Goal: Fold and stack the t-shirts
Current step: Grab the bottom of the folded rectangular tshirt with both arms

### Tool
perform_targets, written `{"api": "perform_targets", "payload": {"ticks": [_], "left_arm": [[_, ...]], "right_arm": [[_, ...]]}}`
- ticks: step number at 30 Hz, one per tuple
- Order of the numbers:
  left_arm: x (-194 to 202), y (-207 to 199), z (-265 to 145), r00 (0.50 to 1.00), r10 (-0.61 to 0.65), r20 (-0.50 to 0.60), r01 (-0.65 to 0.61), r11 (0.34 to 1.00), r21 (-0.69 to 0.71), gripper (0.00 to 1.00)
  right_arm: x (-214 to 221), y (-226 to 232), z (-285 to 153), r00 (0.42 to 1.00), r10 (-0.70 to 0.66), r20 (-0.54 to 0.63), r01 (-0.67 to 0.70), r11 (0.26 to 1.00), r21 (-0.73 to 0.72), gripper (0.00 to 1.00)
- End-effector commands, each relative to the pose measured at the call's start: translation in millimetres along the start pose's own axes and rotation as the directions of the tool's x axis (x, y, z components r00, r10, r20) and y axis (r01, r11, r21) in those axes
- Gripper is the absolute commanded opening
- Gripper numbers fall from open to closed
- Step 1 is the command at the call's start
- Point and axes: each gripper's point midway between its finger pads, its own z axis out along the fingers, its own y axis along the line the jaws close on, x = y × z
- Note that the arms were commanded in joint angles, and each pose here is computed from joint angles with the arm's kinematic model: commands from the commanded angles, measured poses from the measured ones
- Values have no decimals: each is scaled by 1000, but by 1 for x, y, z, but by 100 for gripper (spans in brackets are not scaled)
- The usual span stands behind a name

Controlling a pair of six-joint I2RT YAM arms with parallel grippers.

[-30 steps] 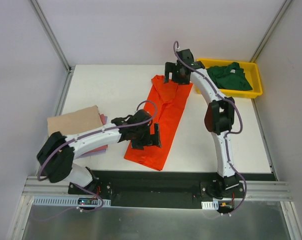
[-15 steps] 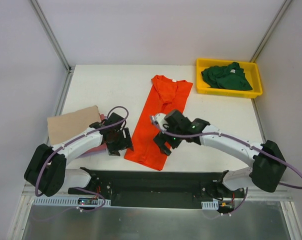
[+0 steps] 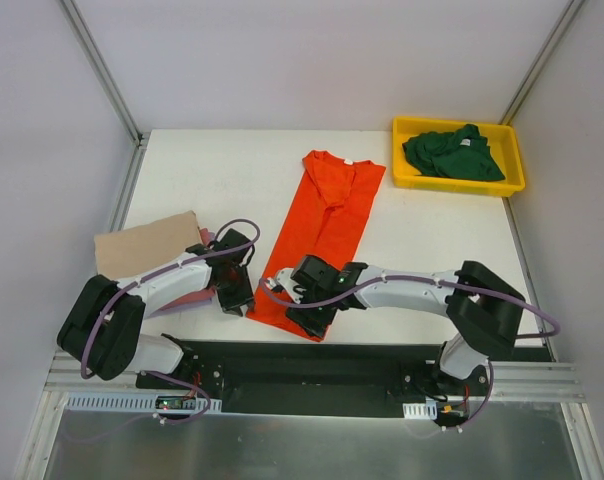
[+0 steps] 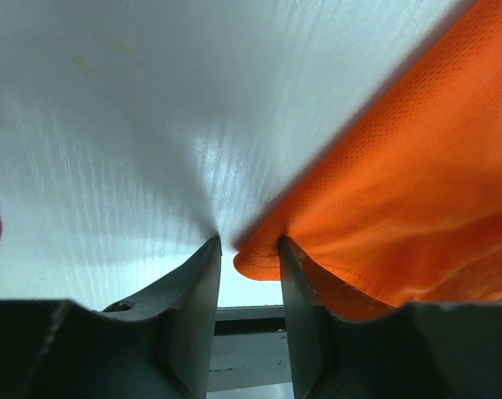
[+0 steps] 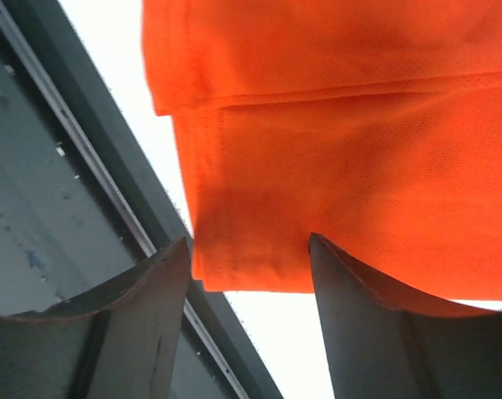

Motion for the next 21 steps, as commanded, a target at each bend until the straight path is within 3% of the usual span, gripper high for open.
{"api": "perform_targets", "payload": {"ticks": [1,4,8,11,18,21], "left_arm": [[4,9,13,1000,7,-1,-7,999,-52,28],[3,5,15,1000,9,-7,-9,999,-38,22],[5,5,16,1000,19,-10,-20,999,-37,3],[8,7,13,1000,17,1,-17,1000,-20,0],[10,-1,-2,999,8,37,-10,998,67,0],[12,-4,-11,998,-2,60,-4,994,108,0]], "right_arm": [[0,-11,14,1000,-9,-15,10,998,56,60],[12,-20,23,998,-1,-57,8,992,126,60],[29,-31,26,993,6,-118,23,971,239,56],[29,-22,24,993,-6,-115,33,970,241,54],[16,0,18,999,-11,-30,17,981,193,14],[9,19,13,1000,-3,19,1,996,92,1]]}}
